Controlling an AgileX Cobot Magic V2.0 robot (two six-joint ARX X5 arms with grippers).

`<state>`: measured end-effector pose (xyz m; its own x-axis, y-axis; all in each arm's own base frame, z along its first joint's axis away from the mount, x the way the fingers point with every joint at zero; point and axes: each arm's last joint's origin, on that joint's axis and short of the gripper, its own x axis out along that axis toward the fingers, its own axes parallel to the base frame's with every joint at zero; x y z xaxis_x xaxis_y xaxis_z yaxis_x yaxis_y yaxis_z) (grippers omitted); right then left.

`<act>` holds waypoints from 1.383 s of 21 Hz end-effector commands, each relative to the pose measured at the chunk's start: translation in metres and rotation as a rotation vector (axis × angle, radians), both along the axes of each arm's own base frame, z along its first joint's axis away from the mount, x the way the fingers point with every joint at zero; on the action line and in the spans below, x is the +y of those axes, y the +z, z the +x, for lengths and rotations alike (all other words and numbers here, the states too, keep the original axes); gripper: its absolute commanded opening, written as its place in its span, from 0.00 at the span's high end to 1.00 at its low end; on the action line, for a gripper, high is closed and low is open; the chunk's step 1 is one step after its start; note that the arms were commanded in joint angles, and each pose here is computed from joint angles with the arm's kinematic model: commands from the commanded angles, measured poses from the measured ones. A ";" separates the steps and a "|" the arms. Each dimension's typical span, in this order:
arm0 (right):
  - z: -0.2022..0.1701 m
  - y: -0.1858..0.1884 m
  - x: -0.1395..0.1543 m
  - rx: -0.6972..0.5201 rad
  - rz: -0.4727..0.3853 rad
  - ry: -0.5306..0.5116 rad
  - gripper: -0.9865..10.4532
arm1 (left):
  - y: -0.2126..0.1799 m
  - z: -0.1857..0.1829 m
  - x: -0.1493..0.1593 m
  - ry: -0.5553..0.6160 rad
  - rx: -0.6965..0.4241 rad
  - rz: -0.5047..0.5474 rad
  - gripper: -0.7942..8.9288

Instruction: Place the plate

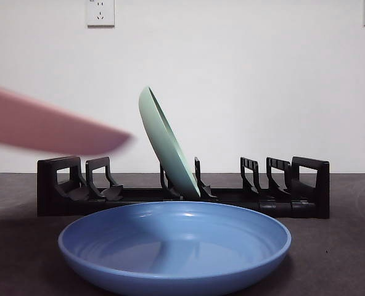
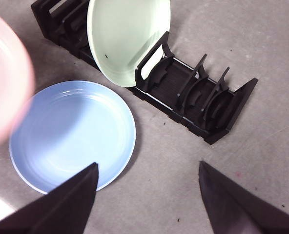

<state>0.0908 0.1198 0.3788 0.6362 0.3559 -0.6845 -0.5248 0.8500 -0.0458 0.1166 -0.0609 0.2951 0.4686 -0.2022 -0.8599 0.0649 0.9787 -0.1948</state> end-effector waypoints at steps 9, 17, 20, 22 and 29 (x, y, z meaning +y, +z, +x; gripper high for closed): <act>0.000 0.005 0.002 -0.001 0.033 -0.013 0.63 | -0.050 0.039 -0.050 -0.052 0.025 -0.074 0.91; 0.000 0.005 0.002 -0.001 0.033 -0.013 0.63 | -0.081 0.069 -0.083 -0.090 0.036 -0.069 0.91; 0.000 0.005 0.002 -0.001 0.033 -0.013 0.63 | -0.091 0.075 -0.089 -0.099 0.059 -0.069 0.91; 0.000 0.005 0.002 -0.001 0.033 -0.013 0.63 | -0.097 0.077 -0.094 -0.107 0.063 -0.066 0.91; 0.000 0.005 0.002 0.001 0.038 -0.019 0.63 | -0.111 0.081 -0.106 -0.135 0.079 -0.054 0.90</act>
<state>0.0908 0.1198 0.3789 0.6364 0.3557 -0.6845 -0.5131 0.8578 -0.0313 0.1970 -0.1629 0.1864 0.3748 -0.3088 -0.8742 0.1730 0.9496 -0.2612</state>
